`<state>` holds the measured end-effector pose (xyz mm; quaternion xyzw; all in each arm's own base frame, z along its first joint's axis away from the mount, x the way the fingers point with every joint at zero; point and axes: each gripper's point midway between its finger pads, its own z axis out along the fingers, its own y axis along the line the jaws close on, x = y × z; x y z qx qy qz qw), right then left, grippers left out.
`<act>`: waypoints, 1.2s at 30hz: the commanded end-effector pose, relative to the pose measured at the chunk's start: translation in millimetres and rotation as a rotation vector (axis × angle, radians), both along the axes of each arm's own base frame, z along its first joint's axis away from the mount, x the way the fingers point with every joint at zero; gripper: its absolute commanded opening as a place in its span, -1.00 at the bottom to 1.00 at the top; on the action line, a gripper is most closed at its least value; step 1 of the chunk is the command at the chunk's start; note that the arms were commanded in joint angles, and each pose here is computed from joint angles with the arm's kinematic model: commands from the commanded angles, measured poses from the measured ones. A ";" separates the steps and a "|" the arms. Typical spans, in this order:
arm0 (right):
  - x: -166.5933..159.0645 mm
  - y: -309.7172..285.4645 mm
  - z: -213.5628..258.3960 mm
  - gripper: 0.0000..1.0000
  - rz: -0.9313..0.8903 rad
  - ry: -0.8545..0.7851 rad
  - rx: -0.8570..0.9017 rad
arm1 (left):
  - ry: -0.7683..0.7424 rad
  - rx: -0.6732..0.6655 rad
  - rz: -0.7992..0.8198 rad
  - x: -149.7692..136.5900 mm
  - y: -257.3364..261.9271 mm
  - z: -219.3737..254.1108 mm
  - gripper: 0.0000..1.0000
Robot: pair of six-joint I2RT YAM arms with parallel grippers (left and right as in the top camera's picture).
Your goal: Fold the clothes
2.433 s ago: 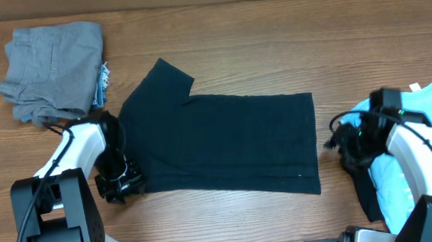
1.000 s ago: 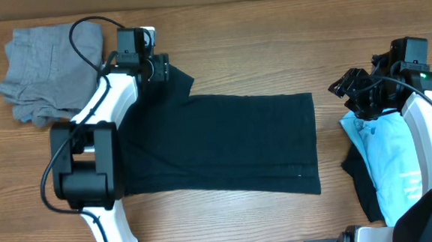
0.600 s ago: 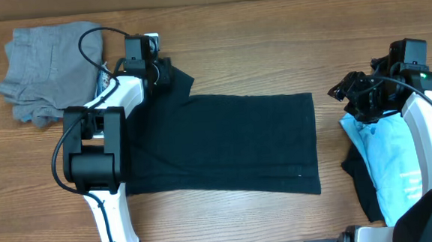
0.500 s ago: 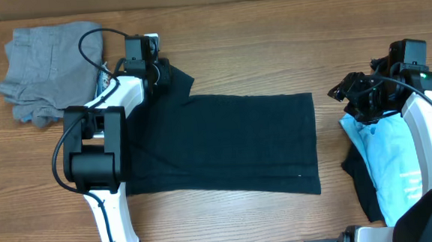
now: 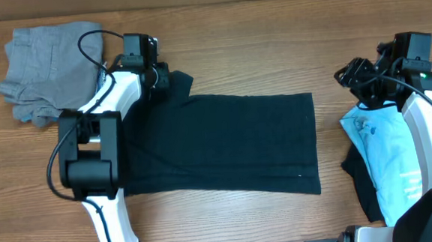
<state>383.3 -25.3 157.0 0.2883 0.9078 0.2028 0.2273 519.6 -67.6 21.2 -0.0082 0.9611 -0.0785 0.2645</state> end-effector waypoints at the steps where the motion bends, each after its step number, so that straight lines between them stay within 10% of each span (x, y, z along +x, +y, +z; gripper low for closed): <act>1: 14.6 -6.1 -2.9 0.15 -0.006 -0.019 -0.017 | -0.146 0.011 -0.029 10.2 -0.3 74.7 -0.92; 15: 44.8 23.1 -93.5 0.30 0.149 0.083 -0.032 | -0.135 0.012 -0.033 -18.3 1.6 119.5 -0.92; 36: 40.8 50.0 -155.1 -0.03 0.216 0.200 -0.052 | -0.132 0.013 -0.033 -41.6 4.2 150.5 -0.92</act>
